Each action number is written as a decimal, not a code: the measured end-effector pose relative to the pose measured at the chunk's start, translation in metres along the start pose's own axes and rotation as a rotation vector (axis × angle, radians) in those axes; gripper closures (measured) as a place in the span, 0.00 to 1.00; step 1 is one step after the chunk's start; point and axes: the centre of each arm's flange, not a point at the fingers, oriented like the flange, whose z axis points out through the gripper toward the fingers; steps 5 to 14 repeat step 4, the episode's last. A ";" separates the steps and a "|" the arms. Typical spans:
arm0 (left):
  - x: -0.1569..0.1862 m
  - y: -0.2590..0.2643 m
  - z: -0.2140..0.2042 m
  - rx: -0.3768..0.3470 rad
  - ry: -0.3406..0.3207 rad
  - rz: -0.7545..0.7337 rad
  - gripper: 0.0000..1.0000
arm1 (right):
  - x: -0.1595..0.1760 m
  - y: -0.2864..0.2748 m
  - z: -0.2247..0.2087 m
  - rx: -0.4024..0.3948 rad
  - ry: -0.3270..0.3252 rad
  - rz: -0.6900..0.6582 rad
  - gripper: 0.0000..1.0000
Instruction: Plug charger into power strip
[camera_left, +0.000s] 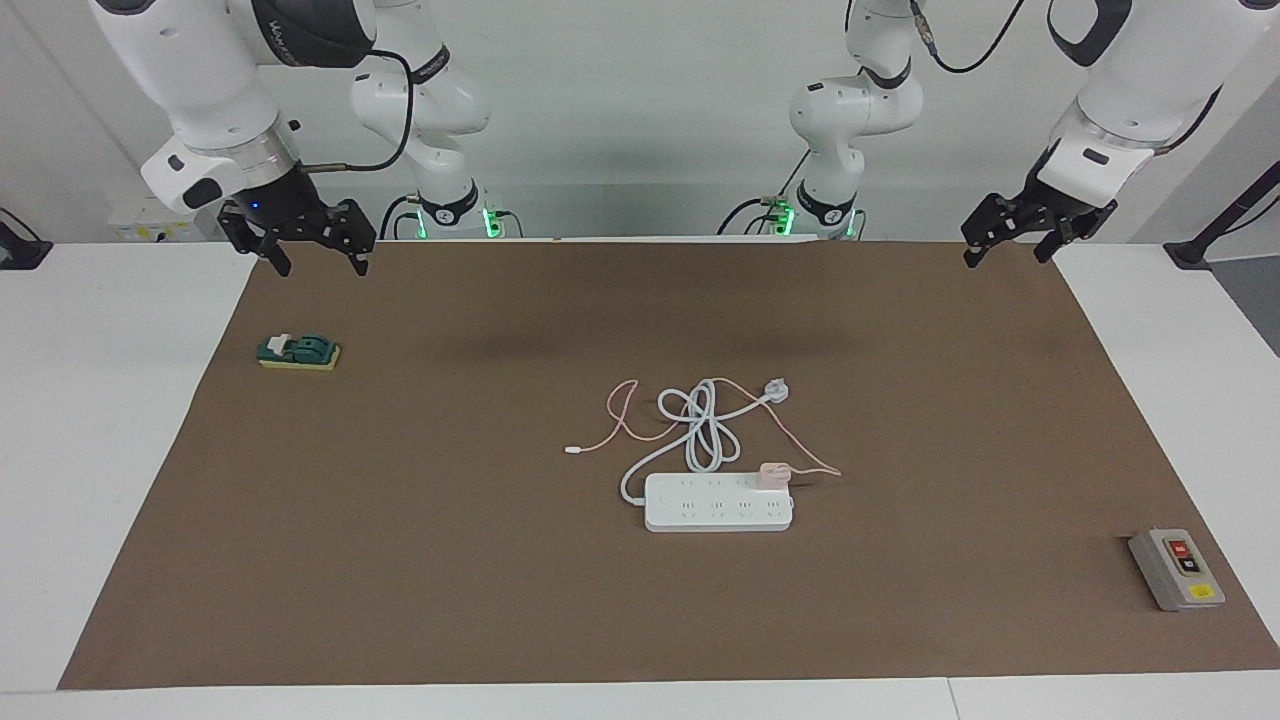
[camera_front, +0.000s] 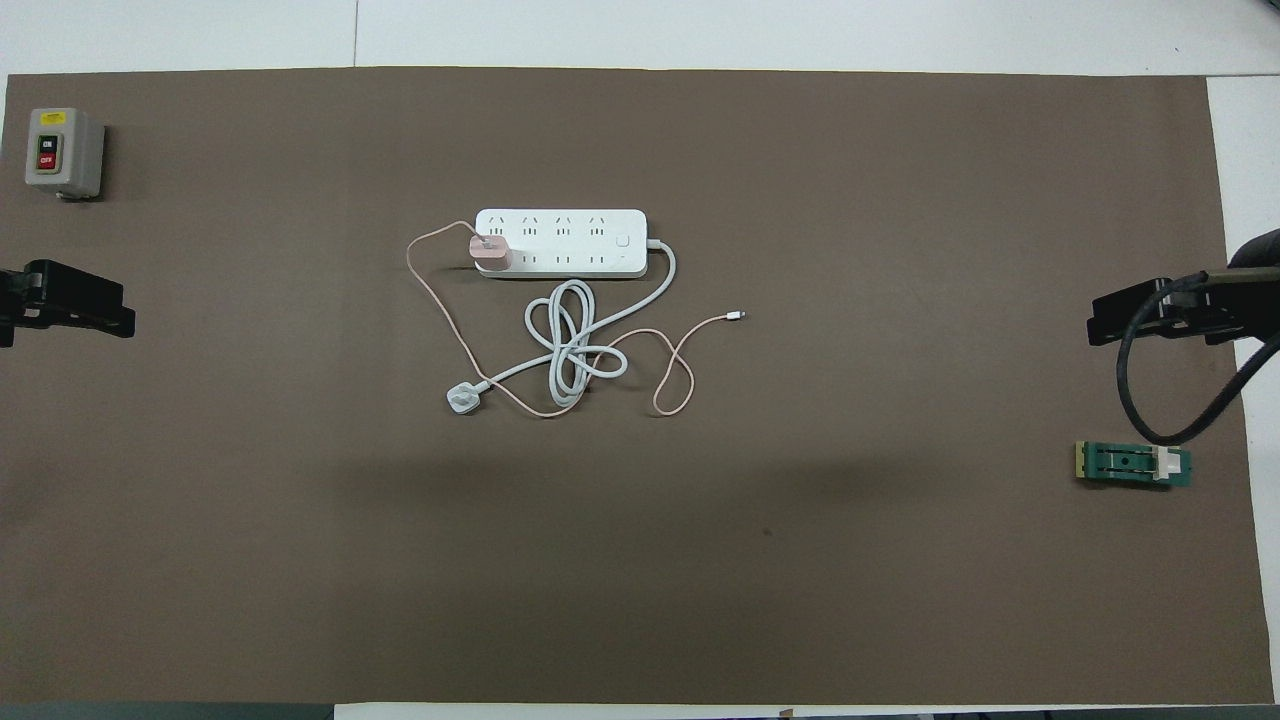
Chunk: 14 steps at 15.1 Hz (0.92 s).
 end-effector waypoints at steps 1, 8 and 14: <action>0.000 0.000 0.000 0.000 0.000 -0.001 0.00 | 0.000 0.000 0.000 0.000 0.000 0.000 0.00; 0.000 -0.001 0.000 0.000 0.000 -0.002 0.00 | 0.000 0.000 0.000 0.000 0.000 0.000 0.00; 0.000 -0.001 0.000 0.000 0.000 -0.002 0.00 | 0.000 0.000 0.000 0.000 0.000 0.000 0.00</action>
